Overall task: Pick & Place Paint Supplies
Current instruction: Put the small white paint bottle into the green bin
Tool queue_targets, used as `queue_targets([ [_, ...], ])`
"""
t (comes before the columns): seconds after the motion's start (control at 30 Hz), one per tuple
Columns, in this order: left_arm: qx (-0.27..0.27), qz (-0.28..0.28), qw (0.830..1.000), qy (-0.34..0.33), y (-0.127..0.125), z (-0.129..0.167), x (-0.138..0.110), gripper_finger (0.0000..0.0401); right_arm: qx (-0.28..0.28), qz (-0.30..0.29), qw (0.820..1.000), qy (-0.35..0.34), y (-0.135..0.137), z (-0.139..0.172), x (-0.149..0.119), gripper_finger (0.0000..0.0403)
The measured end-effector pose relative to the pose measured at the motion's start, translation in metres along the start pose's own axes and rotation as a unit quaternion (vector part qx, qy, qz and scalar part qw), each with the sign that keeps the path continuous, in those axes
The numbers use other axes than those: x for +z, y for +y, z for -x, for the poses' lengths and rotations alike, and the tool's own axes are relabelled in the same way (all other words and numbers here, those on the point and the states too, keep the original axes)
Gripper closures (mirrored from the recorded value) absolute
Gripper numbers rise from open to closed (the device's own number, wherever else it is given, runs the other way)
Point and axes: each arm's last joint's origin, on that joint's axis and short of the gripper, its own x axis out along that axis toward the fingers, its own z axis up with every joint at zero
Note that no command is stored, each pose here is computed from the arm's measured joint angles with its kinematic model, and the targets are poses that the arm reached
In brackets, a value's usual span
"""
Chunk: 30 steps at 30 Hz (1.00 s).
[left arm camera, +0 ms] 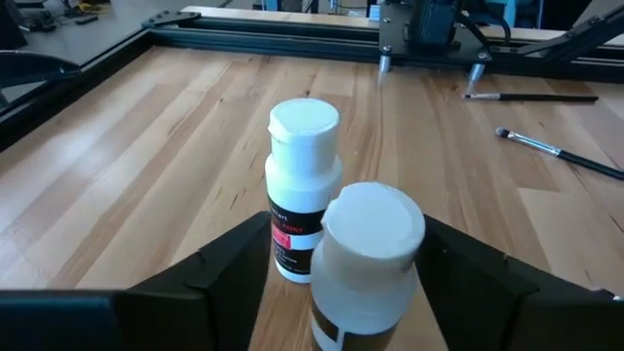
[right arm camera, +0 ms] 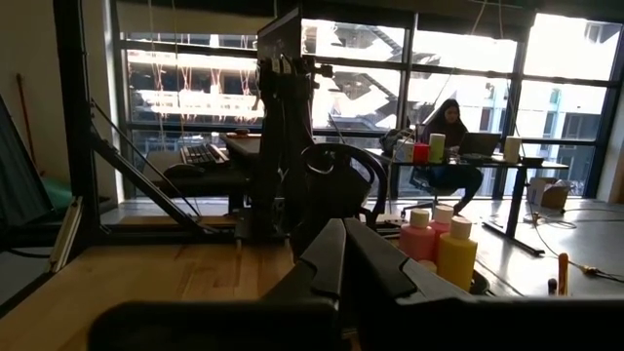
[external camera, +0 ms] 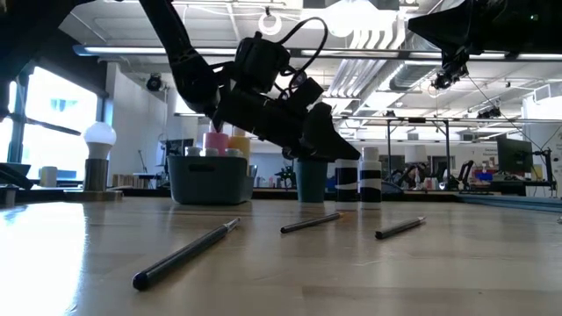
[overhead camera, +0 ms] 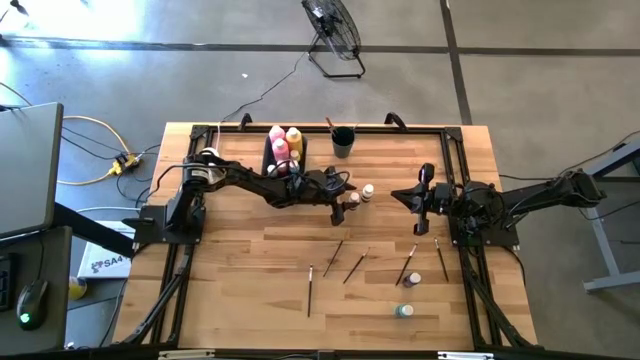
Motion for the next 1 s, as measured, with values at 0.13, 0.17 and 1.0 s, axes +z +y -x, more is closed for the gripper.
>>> queue_targets([
  [0.13,0.000,0.000,1.000,0.000,0.0000,0.0000,0.0000,0.0192,0.000,0.000,1.000,0.000,0.0000,0.0000,0.0000,0.0401],
  [0.17,0.000,0.000,1.000,0.000,0.0000,0.0000,0.0000,0.0198,0.000,0.000,1.000,0.000,0.0000,0.0000,0.0000,0.0401],
  [1.0,0.001,0.010,1.000,0.000,0.0000,0.0003,0.0005,0.0276,0.000,0.000,1.000,0.000,0.0000,0.0000,0.0000,0.0401],
])
